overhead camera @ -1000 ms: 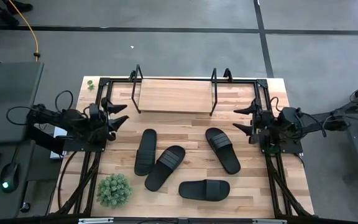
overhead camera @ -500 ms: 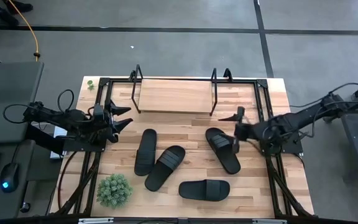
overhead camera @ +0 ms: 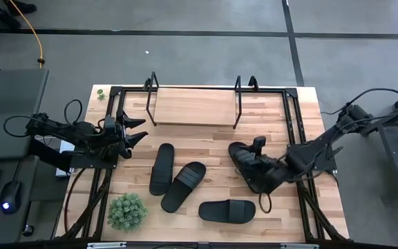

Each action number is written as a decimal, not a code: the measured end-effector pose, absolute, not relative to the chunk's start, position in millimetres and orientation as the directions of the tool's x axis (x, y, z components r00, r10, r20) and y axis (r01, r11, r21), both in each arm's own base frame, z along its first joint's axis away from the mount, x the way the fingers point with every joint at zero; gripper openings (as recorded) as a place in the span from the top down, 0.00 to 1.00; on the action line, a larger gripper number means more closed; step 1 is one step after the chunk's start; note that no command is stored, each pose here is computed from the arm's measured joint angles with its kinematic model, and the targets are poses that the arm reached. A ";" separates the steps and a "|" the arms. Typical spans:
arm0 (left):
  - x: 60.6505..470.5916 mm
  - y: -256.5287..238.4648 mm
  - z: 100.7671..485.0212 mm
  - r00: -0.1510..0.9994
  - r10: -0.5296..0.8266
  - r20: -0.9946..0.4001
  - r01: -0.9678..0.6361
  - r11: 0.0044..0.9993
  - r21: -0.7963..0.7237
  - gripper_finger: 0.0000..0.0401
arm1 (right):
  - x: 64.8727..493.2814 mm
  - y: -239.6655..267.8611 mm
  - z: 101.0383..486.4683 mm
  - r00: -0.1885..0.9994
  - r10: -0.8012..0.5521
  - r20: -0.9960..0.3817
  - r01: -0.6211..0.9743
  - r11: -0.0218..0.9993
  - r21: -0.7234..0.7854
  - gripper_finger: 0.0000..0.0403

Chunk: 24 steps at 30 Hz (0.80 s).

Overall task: Pick and place slides into the shelf
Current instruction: Put the top right black slipper on the shelf

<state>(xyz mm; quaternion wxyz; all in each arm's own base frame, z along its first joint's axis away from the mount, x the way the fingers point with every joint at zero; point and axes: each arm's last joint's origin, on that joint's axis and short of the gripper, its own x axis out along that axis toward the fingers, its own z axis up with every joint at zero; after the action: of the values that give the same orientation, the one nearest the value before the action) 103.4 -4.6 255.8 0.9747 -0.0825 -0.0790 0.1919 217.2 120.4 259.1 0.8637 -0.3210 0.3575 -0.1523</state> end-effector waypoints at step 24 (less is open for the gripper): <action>103.1 -4.1 255.8 0.905 0.408 0.121 -0.386 0.907 -0.169 0.39 | 219.4 133.9 208.4 0.491 -0.499 -0.715 0.122 0.851 -0.511 0.38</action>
<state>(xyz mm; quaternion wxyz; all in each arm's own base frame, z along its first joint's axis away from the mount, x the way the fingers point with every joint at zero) 103.1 -4.1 255.8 0.9734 -0.0705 -0.0770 0.2038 219.4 133.9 208.4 0.8397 -0.2007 0.4696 -0.1847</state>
